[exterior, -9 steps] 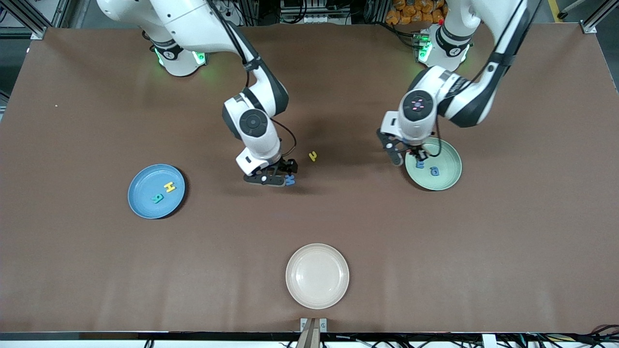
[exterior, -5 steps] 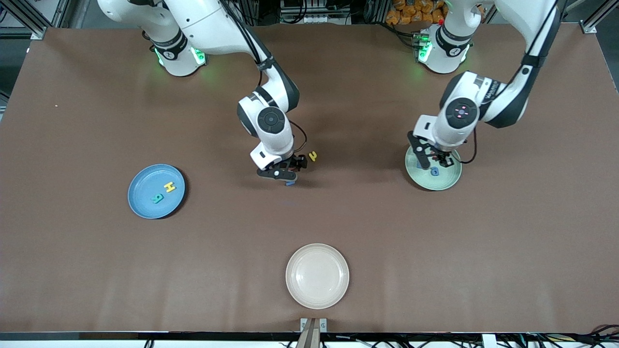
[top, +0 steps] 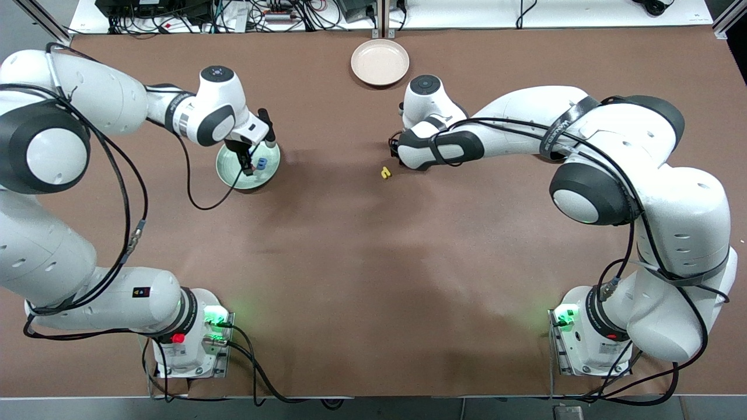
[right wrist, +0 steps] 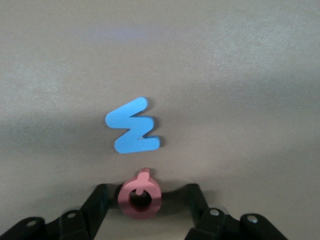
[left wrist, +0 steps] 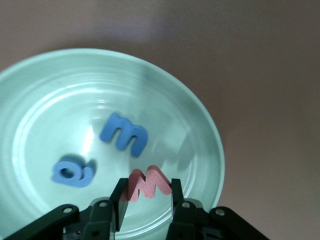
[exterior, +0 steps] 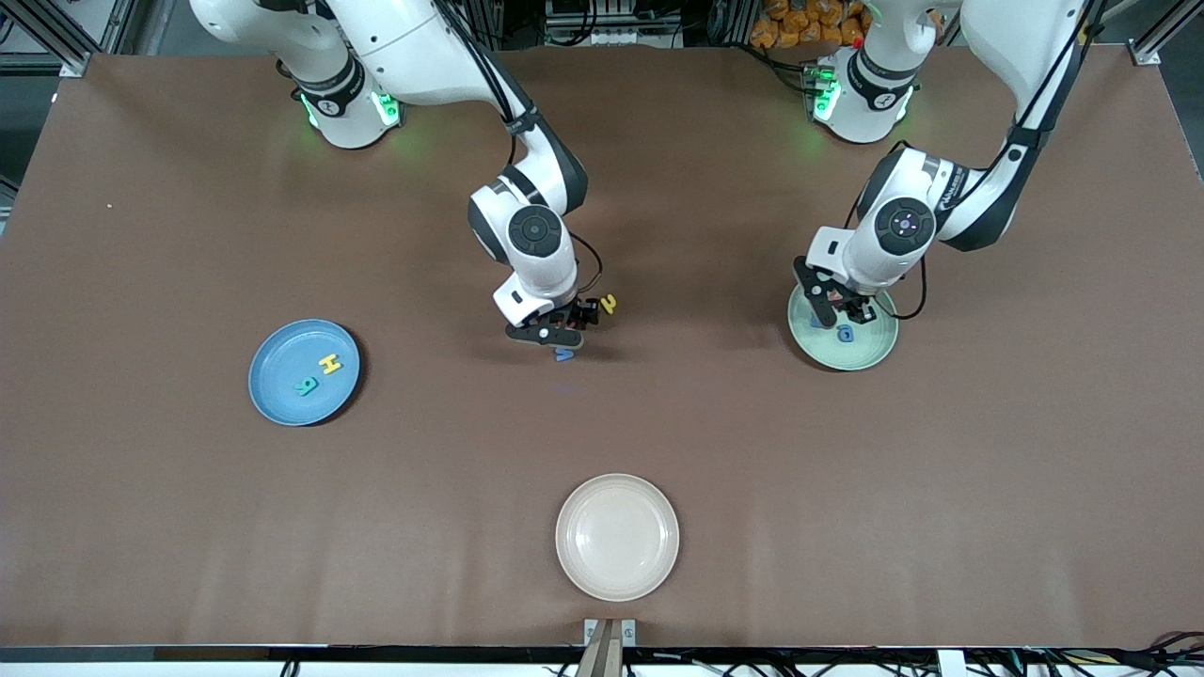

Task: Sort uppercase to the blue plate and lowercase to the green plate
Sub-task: 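Release the M on the green plate while the right gripper carries a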

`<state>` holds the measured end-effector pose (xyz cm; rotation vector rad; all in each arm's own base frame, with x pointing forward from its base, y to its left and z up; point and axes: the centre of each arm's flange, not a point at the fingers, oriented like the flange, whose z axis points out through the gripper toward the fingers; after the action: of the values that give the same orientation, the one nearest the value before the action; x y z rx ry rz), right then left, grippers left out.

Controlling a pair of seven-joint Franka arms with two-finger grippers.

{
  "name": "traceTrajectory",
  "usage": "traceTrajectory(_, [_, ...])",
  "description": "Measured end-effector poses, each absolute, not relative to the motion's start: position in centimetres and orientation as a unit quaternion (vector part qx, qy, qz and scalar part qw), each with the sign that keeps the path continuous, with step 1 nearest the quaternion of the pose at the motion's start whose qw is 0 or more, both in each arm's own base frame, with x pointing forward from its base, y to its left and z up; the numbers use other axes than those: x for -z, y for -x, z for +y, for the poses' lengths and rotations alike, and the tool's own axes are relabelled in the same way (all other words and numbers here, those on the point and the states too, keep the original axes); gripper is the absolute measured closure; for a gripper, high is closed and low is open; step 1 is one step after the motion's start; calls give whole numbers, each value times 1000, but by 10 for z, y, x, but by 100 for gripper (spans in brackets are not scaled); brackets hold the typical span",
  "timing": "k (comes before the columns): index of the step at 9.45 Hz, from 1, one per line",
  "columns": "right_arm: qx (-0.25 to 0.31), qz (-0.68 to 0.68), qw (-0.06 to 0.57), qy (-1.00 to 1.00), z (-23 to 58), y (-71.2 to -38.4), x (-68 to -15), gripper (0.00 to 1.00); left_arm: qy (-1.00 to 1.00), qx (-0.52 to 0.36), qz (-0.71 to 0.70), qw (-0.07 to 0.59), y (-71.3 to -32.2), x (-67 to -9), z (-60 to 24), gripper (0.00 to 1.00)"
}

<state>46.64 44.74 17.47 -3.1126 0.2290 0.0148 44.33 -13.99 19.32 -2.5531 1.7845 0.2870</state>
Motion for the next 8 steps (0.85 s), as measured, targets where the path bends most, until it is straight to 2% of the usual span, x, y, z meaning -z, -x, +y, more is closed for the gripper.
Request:
traceTrajectory(1, [0, 72, 15, 997, 452, -465, -177, 51, 817, -90, 570, 4, -436, -187, -137, 61])
traceTrajectory(2, [3, 72, 18, 997, 455, -465, -181, 63, 817, -90, 570, 2, -430, -182, -135, 61])
traceTrajectory(4, [3, 76, 18, 997, 454, -466, -180, 63, 818, -91, 568, 1, -426, -180, -132, 61])
traceTrajectory(6, [16, 98, 20, 995, 434, -491, -189, 63, 820, -92, 565, 1, -425, -180, -128, 60])
traceTrajectory(8, [20, 130, 18, 991, 384, -537, -222, 63, 829, -86, 553, -5, -427, -181, -127, 34])
